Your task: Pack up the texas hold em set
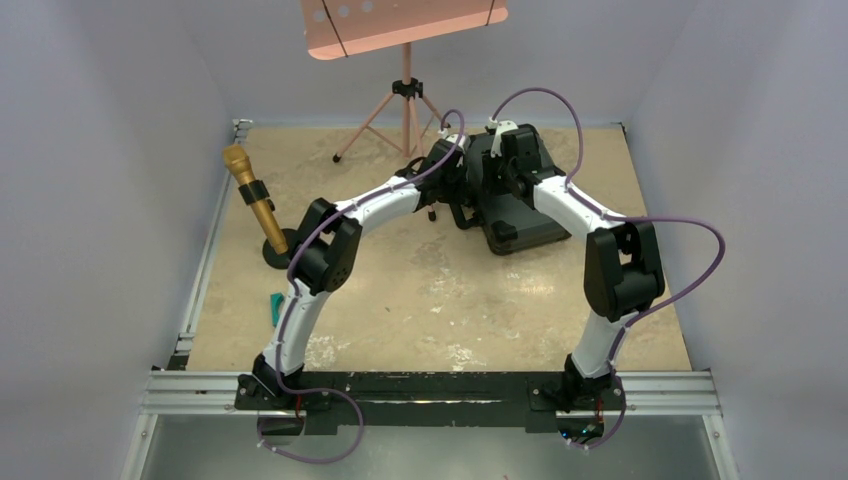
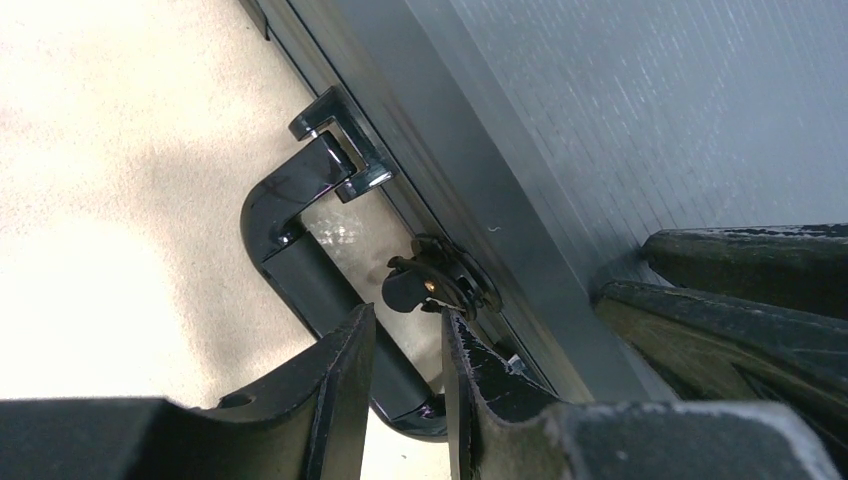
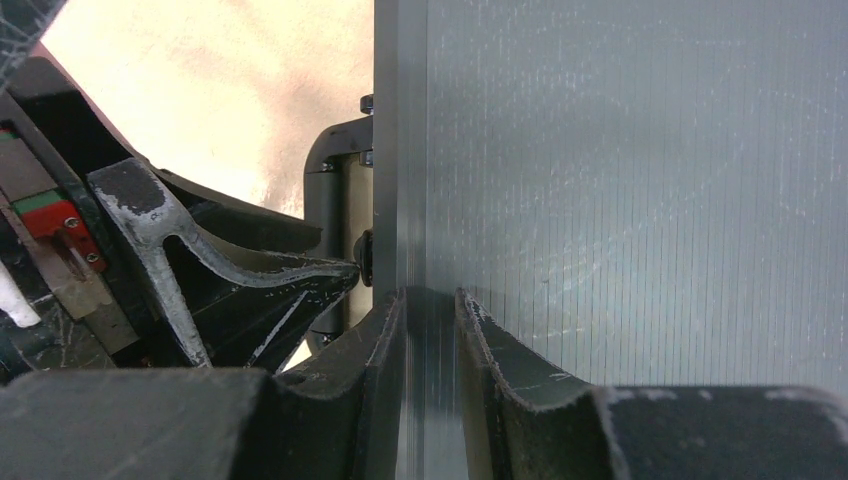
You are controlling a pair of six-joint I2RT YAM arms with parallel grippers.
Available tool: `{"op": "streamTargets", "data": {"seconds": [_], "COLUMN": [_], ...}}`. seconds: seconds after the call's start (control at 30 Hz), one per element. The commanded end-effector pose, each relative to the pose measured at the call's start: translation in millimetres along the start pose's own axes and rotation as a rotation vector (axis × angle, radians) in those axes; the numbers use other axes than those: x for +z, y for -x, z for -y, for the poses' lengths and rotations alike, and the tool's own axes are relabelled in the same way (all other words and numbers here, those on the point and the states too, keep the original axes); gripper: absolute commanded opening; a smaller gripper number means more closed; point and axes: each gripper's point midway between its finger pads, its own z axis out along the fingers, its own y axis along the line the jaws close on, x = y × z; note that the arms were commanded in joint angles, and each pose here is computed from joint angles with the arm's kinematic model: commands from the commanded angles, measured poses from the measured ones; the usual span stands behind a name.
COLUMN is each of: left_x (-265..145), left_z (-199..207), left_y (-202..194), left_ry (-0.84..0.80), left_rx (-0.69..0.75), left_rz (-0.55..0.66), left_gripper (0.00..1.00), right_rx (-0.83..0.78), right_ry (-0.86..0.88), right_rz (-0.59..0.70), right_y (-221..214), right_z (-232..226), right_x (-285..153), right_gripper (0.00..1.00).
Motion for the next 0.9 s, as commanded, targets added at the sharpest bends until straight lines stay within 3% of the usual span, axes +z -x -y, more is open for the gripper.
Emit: {"op": "streamTargets", "data": {"seconds": [0.0, 0.53, 0.87], "left_x": [-1.6, -13.4, -32.7], "left_z": [15.3, 16.2, 7.1], "left_y": [19.1, 25.9, 25.9], "left_ry": [-0.055, -0.063, -0.048], "left_rx": [-0.029, -0.026, -0.061], "left_rz": [0.028, 0.059, 0.104], "left_gripper": [0.35, 0.35, 0.44], "right_rx": [0.014, 0.011, 0.012], "right_ry": [0.009, 0.007, 0.006], "right_rz": [-0.472, -0.478, -0.474], "right_y": [-143.6, -145.3, -144.0], "right_z": [-5.5, -4.9, -4.8], "right_x": [2.8, 2.9, 1.7], "right_gripper": [0.28, 0.28, 0.28]}}
